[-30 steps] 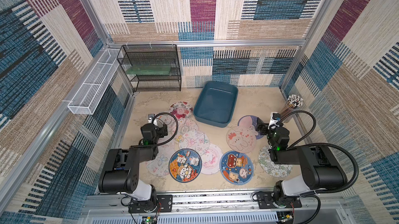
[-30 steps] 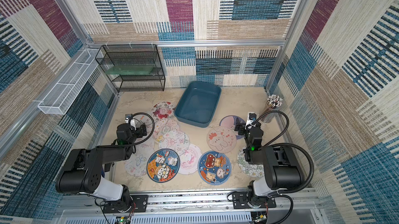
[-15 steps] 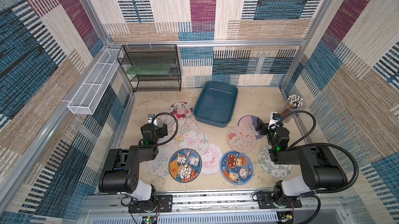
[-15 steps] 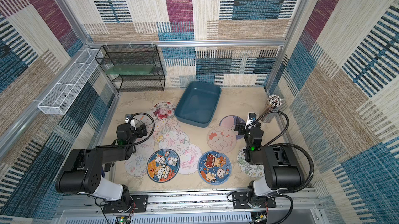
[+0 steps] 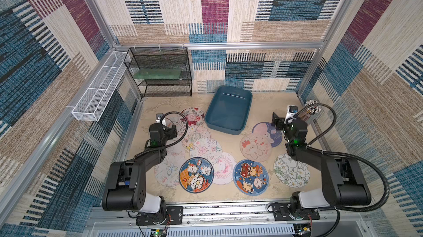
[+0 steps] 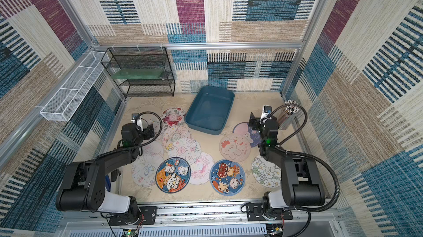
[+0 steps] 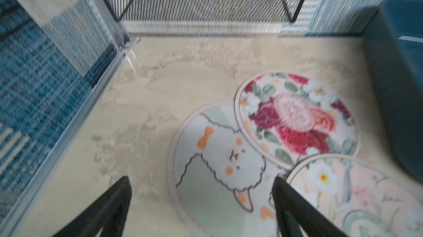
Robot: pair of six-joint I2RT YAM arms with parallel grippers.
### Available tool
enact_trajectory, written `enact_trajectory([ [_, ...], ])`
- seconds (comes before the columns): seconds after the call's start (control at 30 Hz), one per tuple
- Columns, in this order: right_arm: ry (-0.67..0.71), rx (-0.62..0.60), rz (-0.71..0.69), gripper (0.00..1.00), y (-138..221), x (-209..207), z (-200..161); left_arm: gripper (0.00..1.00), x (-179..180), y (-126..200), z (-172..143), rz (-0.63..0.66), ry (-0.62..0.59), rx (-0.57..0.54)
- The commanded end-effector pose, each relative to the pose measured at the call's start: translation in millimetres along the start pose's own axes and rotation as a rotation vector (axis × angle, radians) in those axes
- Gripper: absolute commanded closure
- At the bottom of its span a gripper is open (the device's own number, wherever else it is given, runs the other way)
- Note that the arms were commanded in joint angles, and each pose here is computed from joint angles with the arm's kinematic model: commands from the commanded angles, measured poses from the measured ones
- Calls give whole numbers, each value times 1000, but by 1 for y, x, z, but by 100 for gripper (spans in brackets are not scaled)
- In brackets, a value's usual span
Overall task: Put the coasters into the storage box
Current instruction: Pick up the coaster from the center of the board.
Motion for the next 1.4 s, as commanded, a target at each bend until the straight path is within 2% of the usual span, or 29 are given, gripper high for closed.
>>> enact_trajectory([
  [0.0,-3,289,53,5,5,16,-32,5,-7,10,-9,-33,-26,140],
  [0.1,-9,381,115,5,19,39,-28,4,-16,28,5,-34,-3,185],
  [0.23,-41,507,228,5,52,79,-35,7,-35,65,2,-25,55,332],
  [0.4,-78,632,445,5,97,152,-46,9,-56,113,-35,-34,126,574],
  [0.6,-121,773,732,5,147,249,-63,16,-59,167,-84,-11,289,878],
  [0.8,-84,919,971,5,180,326,-87,25,-71,204,-114,-61,442,1057],
  [0.9,-78,994,1052,5,188,350,-101,27,-73,215,-135,-40,488,1147],
  [1.13,-92,1077,1120,4,193,367,-124,29,-70,219,-155,27,499,1150],
  [1.37,-87,1142,1096,1,188,369,-144,30,-69,207,-180,27,525,1100],
])
Point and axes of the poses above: each gripper's point midway between its finger pads, its own y axis back along the fingers, its own x axis along the line the jaws close on, z = x × y, the point moved 2 cm from there along y, back along the fingers, and after that the axes turned 1 degree about y, right-handed, at the moved point
